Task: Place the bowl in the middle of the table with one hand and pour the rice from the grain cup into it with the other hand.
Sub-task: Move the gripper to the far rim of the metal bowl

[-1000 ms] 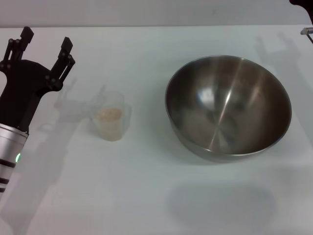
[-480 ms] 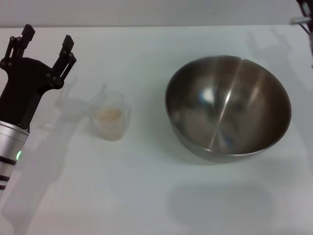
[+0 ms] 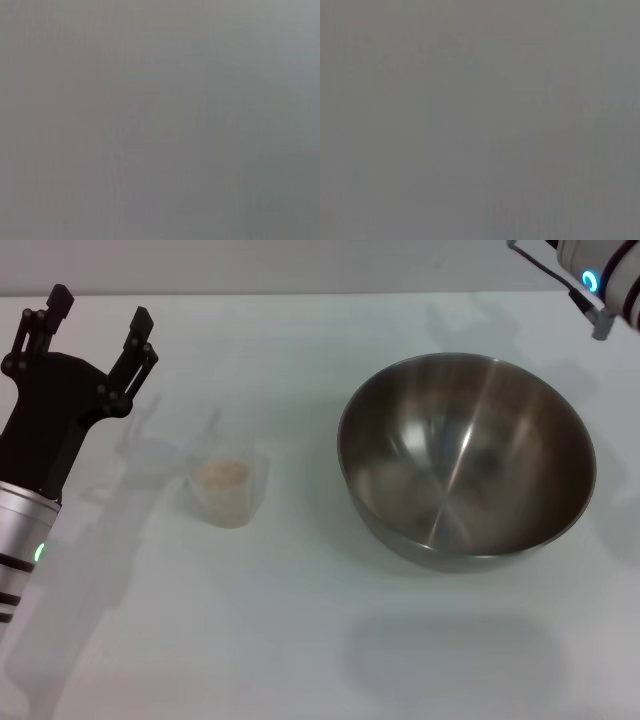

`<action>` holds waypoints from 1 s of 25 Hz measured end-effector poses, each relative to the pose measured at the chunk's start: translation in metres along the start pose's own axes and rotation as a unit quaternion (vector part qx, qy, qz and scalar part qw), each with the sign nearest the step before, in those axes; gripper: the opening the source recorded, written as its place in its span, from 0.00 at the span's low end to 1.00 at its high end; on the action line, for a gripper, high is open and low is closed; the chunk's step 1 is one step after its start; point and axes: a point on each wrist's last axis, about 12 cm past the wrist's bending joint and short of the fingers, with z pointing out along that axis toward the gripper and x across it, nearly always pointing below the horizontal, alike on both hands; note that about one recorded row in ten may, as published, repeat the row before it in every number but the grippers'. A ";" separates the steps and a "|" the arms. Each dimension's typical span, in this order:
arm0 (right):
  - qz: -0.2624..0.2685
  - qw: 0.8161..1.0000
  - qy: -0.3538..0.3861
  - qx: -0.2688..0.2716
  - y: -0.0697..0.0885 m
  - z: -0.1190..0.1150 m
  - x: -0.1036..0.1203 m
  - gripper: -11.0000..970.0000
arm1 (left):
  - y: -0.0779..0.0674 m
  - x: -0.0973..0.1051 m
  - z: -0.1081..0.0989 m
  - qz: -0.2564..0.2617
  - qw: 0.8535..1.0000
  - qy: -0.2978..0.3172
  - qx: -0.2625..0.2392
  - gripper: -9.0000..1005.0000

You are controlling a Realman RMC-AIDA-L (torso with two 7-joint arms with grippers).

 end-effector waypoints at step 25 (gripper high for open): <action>-0.093 0.885 0.447 -0.094 -0.061 -0.026 -0.049 0.68 | 0.008 -0.002 -0.001 0.005 1.000 -0.007 -0.022 0.81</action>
